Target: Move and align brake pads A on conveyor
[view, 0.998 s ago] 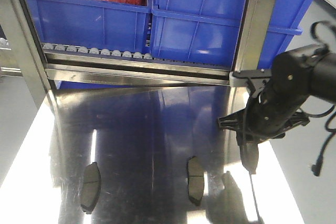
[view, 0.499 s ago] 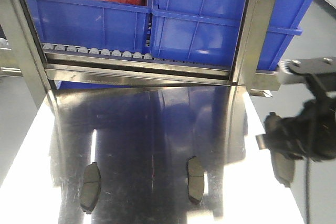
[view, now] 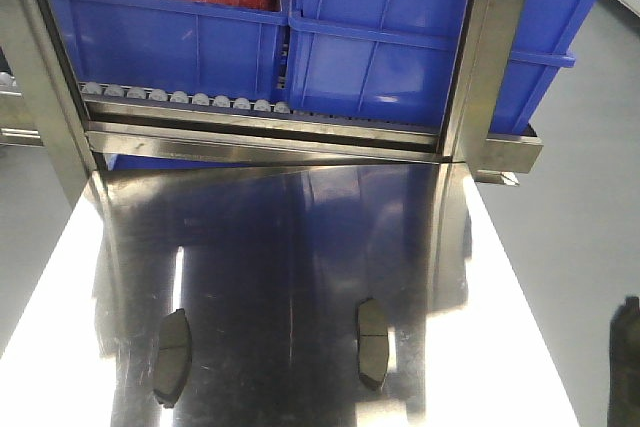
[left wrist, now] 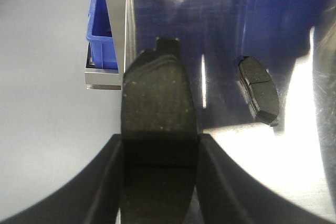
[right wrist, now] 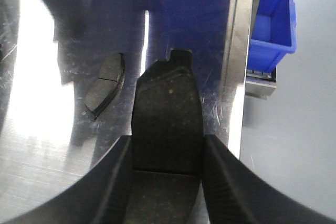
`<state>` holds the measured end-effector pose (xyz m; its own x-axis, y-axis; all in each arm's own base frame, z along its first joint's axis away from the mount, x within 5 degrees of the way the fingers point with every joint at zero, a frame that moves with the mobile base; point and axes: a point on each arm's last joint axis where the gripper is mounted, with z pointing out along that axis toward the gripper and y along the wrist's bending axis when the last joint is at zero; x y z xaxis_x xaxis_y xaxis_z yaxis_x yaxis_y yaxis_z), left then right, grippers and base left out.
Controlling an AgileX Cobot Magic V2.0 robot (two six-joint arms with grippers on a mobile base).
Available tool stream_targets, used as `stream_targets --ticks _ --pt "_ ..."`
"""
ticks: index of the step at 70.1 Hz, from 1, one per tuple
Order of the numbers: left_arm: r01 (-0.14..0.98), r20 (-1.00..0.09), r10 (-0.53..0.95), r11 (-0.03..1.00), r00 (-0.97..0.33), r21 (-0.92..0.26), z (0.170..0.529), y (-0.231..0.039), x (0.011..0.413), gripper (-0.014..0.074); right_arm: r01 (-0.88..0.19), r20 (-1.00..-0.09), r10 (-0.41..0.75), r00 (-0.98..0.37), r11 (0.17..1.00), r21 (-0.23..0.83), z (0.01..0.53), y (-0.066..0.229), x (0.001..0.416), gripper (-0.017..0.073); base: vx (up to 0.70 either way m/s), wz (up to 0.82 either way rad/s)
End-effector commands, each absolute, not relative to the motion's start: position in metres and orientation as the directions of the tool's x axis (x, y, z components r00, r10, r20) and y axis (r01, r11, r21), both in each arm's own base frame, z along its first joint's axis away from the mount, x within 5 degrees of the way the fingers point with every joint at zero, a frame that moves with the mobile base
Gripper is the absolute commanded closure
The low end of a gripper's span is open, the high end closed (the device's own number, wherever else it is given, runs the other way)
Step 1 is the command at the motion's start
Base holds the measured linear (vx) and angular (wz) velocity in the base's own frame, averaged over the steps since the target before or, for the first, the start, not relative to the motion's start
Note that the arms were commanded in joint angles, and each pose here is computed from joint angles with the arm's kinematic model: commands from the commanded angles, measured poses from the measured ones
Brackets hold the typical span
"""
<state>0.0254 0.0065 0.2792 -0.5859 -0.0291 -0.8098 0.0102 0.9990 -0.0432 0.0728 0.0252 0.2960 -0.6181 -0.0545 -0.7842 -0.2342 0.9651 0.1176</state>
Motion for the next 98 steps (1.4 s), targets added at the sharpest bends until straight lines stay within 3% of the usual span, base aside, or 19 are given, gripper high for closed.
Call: stream_targets --ticks 1,43,60,98 --pt "0.021 -0.867 -0.03 0.999 -0.497 -0.047 0.294 0.006 0.029 0.0599 -0.265 -0.871 -0.035 -0.489 0.958 0.11 0.3 0.022 0.066 0.0571 0.0 0.0" --pt "0.021 -0.867 -0.03 0.999 -0.497 -0.047 0.294 0.006 0.029 0.0599 -0.292 -0.923 -0.035 -0.383 0.953 0.085 0.29 0.016 0.051 0.0571 0.0 0.0" --pt "0.021 -0.867 -0.03 0.999 -0.497 -0.047 0.294 0.006 0.029 0.0599 -0.279 -0.959 -0.088 -0.268 0.96 -0.01 0.298 0.012 0.055 0.0571 0.0 0.0" --pt "0.021 -0.867 -0.03 0.999 -0.497 -0.047 0.294 0.006 0.029 0.0599 -0.282 -0.958 -0.081 -0.274 0.96 -0.001 0.298 0.013 0.055 0.0571 0.0 0.0"
